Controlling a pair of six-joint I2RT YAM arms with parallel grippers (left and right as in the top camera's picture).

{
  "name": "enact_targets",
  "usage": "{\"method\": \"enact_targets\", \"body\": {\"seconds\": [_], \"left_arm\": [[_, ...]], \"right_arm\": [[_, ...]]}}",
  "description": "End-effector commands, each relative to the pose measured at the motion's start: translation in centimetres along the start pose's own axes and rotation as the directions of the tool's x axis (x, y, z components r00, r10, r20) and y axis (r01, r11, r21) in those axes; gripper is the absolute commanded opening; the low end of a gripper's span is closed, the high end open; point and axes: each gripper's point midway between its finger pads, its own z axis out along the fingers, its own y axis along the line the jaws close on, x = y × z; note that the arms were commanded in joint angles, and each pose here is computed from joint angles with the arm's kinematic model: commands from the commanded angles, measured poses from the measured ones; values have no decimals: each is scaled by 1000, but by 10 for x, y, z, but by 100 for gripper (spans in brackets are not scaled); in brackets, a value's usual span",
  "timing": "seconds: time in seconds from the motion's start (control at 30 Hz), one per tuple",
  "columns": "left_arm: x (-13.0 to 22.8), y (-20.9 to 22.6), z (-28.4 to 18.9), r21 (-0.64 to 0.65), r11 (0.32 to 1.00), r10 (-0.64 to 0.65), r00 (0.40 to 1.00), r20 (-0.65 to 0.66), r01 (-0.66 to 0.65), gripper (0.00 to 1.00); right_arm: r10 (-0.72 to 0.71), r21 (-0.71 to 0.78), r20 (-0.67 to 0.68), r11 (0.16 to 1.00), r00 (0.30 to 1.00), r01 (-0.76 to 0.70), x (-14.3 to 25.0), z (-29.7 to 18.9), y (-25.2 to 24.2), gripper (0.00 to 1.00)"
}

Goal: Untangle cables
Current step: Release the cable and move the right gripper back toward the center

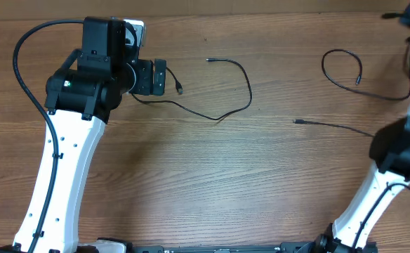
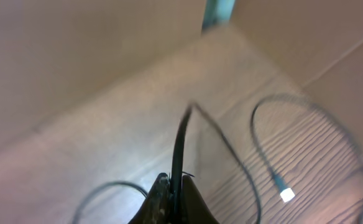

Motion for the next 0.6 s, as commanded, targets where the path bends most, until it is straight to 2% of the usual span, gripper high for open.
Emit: {"method": "enact_targets", "body": {"seconds": [0.0,0.03,0.07,0.1,0.17,0.33,0.47,0.5,0.57], "left_arm": [[2,-5,2,18,999,-31,999,-8,31,100],[2,-5,2,19,999,-34,999,-8,34,99],[2,-5,2,19,999,-35,999,-9,35,100],[2,-5,2,18,999,-36,999,-9,36,99],[1,-5,2,19,999,-37,999,-7,37,100],[1,-5,2,19,999,-37,999,-7,37,99],[1,-5,2,20,999,-37,999,-6,37,99],[1,-6,2,22,999,-37,999,-8,37,99],[2,-6,2,23,999,-36,999,-8,37,100]], "right_arm": [[13,9,-6,1000,1000,-13,0,6,-9,4],[13,10,-11,1000,1000,-13,2,9,-9,6],[13,10,-10,1000,1000,-13,2,9,-10,27],[13,9,-7,1000,1000,-13,1,9,-9,58],[14,8,-3,1000,1000,-14,-1,6,-9,100],[18,-38,22,999,1000,-17,-11,-24,0,100],[33,-89,122,996,992,-22,-36,-83,14,100],[31,-111,155,994,987,-14,-43,-110,20,100],[22,-150,178,989,984,5,-45,-144,30,100]]}}
